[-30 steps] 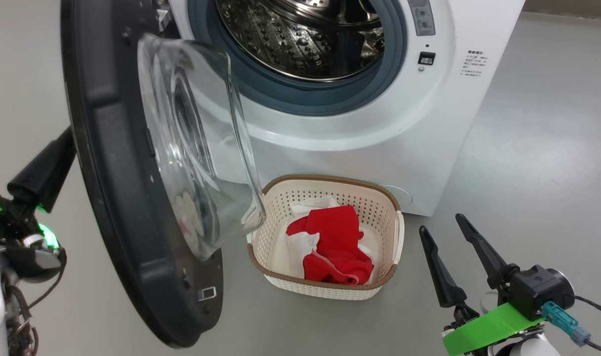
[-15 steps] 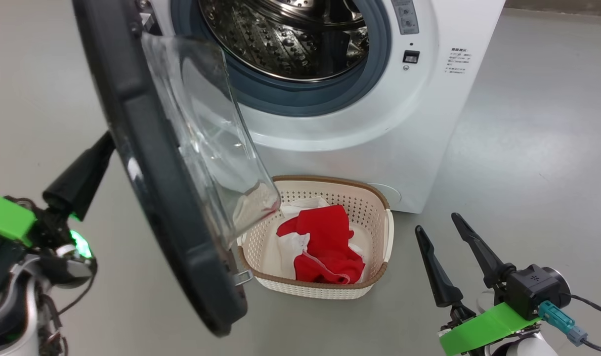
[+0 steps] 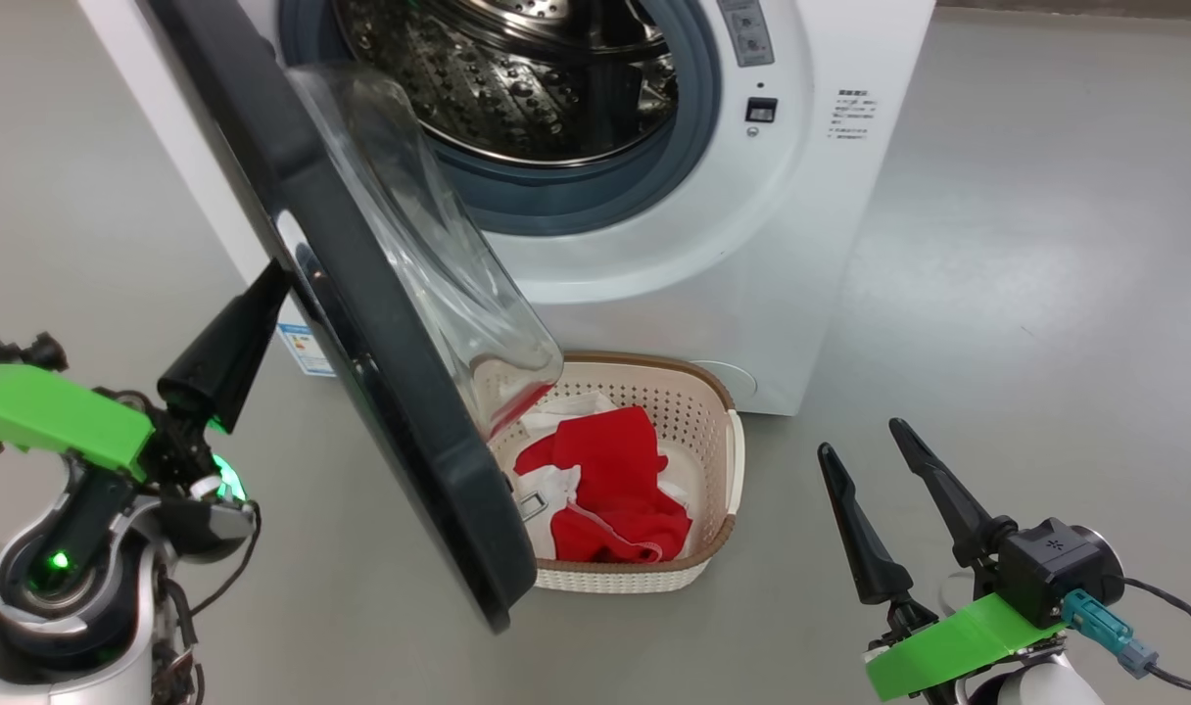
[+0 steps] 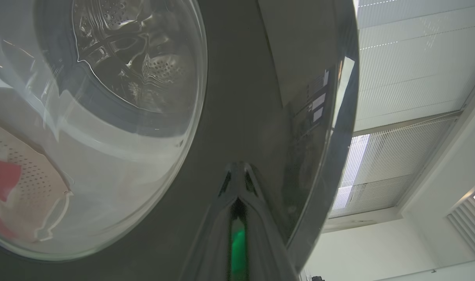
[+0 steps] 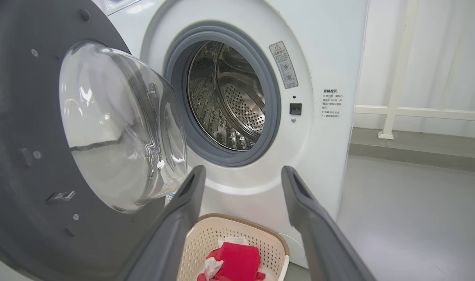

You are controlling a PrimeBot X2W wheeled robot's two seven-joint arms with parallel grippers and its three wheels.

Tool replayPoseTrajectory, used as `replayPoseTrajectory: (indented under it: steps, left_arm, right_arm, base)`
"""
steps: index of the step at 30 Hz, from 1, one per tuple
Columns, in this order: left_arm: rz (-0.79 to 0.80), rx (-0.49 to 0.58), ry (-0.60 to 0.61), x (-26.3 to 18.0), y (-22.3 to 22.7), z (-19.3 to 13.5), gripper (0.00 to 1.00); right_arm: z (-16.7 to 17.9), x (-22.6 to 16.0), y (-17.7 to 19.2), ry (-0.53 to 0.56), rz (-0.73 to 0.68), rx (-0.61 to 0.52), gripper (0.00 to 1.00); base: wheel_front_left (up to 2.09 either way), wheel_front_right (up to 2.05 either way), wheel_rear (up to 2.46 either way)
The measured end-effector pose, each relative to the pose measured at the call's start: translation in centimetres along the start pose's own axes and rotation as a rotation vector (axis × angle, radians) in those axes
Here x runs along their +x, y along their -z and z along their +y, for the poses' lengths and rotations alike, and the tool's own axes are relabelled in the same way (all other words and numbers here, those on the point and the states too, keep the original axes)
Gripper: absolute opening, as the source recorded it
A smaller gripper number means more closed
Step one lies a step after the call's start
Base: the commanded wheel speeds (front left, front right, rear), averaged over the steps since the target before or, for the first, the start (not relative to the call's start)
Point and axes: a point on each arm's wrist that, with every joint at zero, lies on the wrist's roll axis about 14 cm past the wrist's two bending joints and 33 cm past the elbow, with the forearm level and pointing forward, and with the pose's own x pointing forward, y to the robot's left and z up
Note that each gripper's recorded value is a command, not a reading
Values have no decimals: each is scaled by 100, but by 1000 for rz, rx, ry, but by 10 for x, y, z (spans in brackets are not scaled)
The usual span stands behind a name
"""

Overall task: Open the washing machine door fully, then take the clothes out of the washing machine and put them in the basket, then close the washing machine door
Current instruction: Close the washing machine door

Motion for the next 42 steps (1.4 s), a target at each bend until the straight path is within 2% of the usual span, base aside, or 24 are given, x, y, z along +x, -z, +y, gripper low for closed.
replayPoseTrajectory:
  steps: [6,16,26,42]
  left_arm:
    - [11,-12,24,17,10,-2,0]
    - [52,-96,73,54,36,-5,0]
    - [78,-110,84,80,58,-2,0]
    - [-11,-108,112,125,66,-5,0]
  right_arm:
    - [-9,-5,0,29,0,-1,100]
    - [-26,-14,2,84,8,-4,100]
    - [-44,-21,-3,138,-2,-19,100]
    - [-68,-35,-2,211,10,-37,100]
  base:
    - [0,0,0]
    - [0,0,0]
    - [0,0,0]
    - [0,0,0]
